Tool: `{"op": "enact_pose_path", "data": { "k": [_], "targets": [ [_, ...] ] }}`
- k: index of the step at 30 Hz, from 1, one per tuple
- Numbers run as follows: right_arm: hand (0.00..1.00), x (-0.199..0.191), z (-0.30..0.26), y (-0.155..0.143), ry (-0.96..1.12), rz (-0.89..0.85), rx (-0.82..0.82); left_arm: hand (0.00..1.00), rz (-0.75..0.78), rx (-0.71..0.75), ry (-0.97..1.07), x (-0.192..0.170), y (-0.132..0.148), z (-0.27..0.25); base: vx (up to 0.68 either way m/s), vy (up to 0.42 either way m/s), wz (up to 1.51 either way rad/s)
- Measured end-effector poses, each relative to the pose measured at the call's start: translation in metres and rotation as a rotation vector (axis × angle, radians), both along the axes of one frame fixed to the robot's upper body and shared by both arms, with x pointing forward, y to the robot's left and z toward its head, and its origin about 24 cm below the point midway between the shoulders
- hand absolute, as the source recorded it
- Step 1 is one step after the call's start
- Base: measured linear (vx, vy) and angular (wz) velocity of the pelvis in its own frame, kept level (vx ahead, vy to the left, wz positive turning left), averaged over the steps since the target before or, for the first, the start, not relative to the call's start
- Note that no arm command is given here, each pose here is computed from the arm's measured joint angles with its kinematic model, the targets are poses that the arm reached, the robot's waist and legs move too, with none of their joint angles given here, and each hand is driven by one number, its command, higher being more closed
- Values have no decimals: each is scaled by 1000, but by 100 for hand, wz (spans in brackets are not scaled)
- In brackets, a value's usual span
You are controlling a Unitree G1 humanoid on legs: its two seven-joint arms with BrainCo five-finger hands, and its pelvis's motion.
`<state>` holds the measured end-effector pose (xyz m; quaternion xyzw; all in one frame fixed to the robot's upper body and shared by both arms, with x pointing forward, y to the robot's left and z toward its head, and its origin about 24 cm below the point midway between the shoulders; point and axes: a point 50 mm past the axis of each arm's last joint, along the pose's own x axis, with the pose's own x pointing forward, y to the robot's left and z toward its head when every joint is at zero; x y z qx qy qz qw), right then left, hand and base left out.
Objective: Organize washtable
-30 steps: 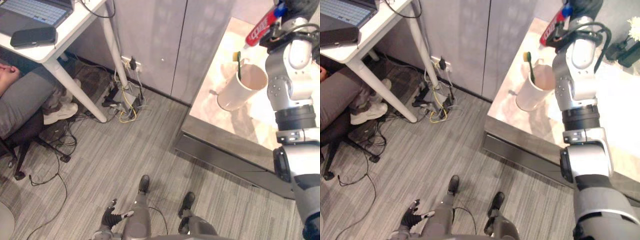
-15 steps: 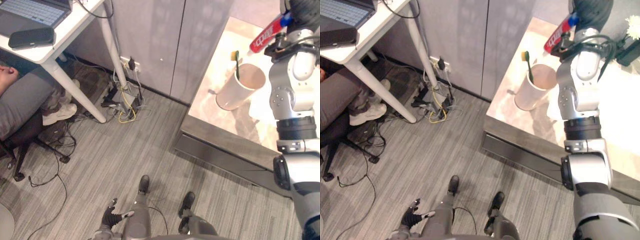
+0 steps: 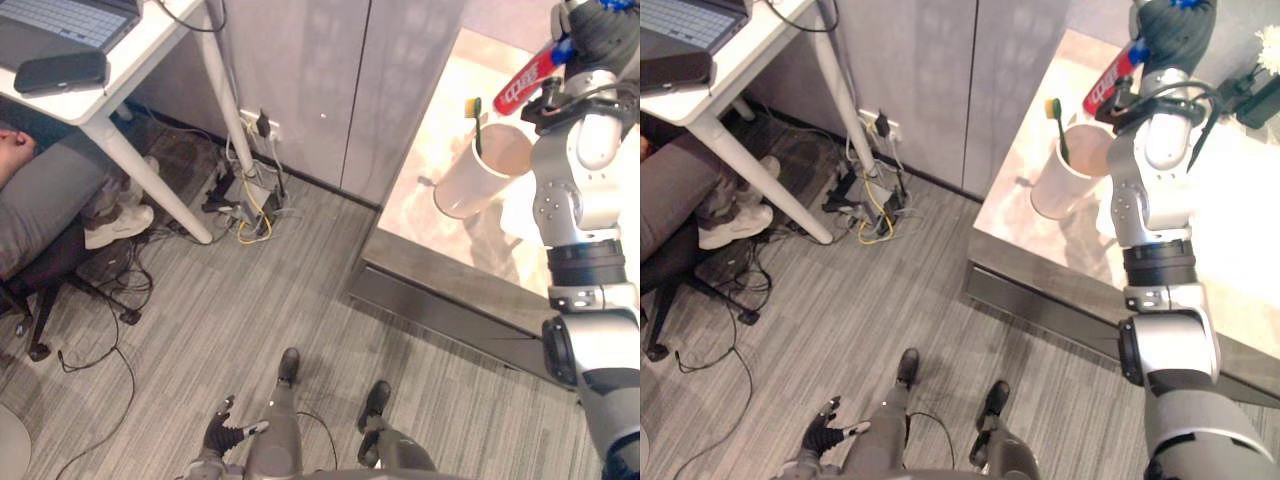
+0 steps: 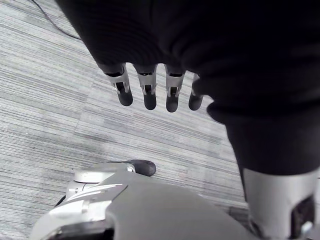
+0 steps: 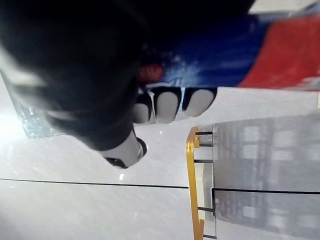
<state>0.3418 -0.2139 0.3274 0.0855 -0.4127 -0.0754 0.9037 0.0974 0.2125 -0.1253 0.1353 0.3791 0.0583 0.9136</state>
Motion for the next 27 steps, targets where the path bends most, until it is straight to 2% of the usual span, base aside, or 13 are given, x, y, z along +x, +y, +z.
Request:
{"op": "enact_pose_path", "data": {
  "k": [27],
  "targets": [
    [100,1,-7,2,17,-23,-57,0,-1,0,-2,0,0,0,0,0,0]
  ]
}}
